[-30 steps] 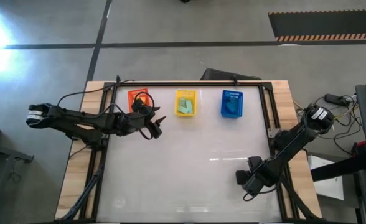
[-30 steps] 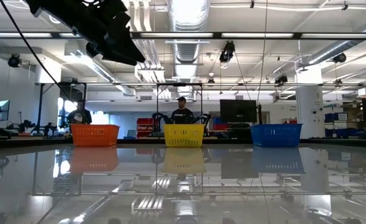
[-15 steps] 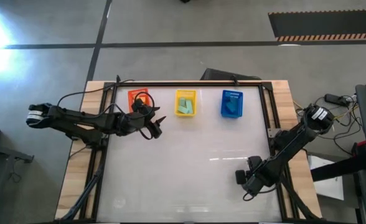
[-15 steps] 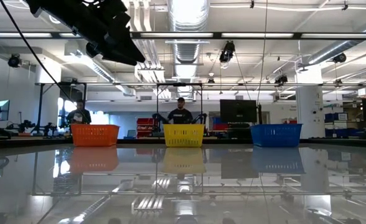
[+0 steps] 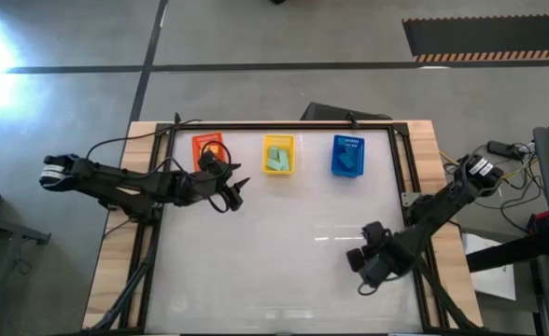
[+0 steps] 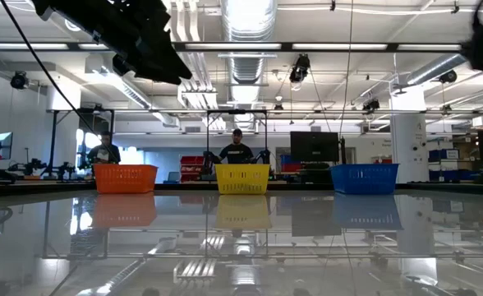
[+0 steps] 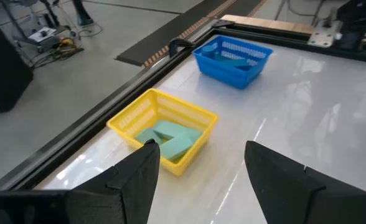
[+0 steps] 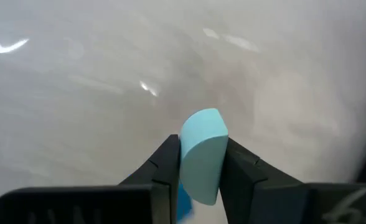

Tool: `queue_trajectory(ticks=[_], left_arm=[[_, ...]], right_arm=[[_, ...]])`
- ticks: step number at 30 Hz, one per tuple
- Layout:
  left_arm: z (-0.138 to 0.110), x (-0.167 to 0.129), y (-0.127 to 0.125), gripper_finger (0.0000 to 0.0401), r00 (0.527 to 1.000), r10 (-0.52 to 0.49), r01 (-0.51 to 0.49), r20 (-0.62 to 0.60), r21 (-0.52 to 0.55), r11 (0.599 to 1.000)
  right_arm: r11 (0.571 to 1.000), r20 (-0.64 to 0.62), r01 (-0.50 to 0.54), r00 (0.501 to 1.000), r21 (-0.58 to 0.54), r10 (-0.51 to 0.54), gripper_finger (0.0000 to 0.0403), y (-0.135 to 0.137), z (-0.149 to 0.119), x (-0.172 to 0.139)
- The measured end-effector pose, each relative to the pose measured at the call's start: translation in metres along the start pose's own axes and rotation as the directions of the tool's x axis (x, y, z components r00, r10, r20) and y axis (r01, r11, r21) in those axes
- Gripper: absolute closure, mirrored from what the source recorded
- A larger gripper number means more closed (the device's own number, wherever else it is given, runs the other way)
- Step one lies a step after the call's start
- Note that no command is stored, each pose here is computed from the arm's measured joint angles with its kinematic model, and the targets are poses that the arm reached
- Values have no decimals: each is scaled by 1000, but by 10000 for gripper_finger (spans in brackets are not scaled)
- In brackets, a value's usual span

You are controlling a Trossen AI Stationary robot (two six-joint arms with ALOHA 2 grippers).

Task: Sort & place blocks by color
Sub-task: Put the light blue block into the yellow bin

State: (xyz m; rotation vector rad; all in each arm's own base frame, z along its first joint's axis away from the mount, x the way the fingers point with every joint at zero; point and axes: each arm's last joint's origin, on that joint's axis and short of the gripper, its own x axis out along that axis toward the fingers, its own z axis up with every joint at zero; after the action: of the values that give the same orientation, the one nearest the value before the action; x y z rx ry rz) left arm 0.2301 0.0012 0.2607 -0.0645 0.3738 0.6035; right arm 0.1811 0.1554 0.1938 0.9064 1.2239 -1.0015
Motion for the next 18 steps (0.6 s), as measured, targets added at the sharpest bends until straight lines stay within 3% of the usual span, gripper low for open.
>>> queue_trajectory(ticks=[7,13,18], left_arm=[[3,-5,-7,182,998,-42,43,40,-21,999],[5,-5,-9,182,997,-52,53,59,-15,998],[5,-5,-9,182,997,-51,52,59,-12,999]], right_arm=[[972,97,-120,985,-200,142,338,28,50,-15],[921,172,-168,955,-352,240,338,52,109,-17],[872,353,-167,867,-461,353,338,68,173,-15]])
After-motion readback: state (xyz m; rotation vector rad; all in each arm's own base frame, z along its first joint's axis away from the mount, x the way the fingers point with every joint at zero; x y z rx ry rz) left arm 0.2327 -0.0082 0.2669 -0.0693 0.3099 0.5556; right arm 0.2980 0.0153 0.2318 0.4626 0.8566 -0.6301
